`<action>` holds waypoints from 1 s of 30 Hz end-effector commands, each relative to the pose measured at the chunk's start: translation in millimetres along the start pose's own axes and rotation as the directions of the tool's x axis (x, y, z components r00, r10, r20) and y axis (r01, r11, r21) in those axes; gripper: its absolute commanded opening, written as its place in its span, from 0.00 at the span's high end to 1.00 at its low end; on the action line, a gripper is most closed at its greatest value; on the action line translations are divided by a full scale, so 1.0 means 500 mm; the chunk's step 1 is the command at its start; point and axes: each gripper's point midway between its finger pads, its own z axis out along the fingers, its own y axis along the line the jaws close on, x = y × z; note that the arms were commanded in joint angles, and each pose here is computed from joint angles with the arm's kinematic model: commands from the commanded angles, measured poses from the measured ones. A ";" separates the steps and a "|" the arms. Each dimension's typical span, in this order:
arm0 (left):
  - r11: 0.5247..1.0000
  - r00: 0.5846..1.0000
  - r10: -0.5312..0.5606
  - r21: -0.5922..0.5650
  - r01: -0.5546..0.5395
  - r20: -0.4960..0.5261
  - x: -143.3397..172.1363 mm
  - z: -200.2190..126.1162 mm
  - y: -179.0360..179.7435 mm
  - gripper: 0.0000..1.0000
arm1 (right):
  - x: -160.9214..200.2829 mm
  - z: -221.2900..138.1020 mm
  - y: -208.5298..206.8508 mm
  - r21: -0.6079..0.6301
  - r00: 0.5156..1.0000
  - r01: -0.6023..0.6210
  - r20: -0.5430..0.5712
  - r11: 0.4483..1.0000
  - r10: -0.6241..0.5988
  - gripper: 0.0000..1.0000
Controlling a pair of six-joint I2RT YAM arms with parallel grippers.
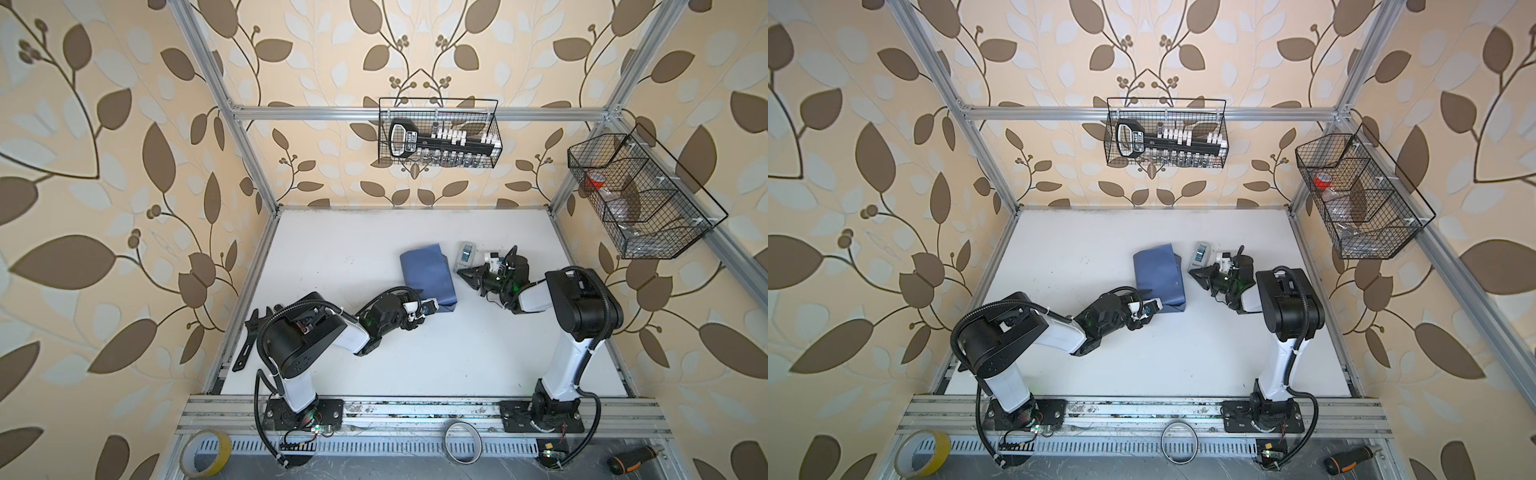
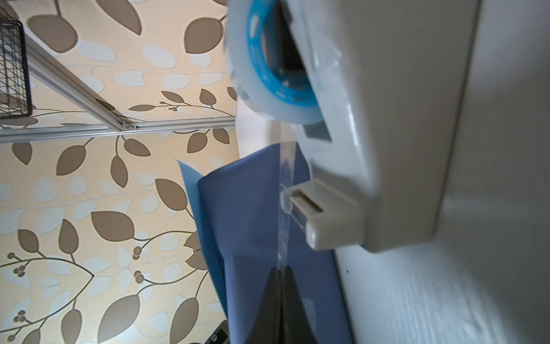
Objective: Wrap a gift box in wrapping paper
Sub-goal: Tear off the tape with the cutter.
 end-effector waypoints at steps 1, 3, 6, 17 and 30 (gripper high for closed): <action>0.997 0.996 -0.021 0.070 0.027 -0.088 0.055 -0.005 -0.042 0.43 | 0.034 0.001 -0.015 0.026 0.999 0.012 -0.049 1.000 -0.011 1.00; 0.997 0.996 -0.020 0.072 0.027 -0.091 0.057 -0.006 -0.043 0.43 | 0.036 0.004 -0.031 0.058 0.998 0.016 -0.053 0.998 -0.013 1.00; 0.997 0.996 -0.021 0.072 0.027 -0.090 0.056 -0.005 -0.043 0.43 | 0.037 0.006 -0.056 0.097 0.999 0.014 -0.048 0.995 -0.009 1.00; 0.997 0.996 -0.021 0.071 0.027 -0.089 0.056 -0.006 -0.043 0.43 | 0.003 0.004 -0.143 0.315 0.999 0.032 0.014 0.949 -0.038 1.00; 0.997 0.996 -0.021 0.069 0.026 -0.086 0.054 -0.007 -0.042 0.42 | -0.008 -0.022 -0.152 0.399 0.995 0.064 0.045 0.915 -0.089 1.00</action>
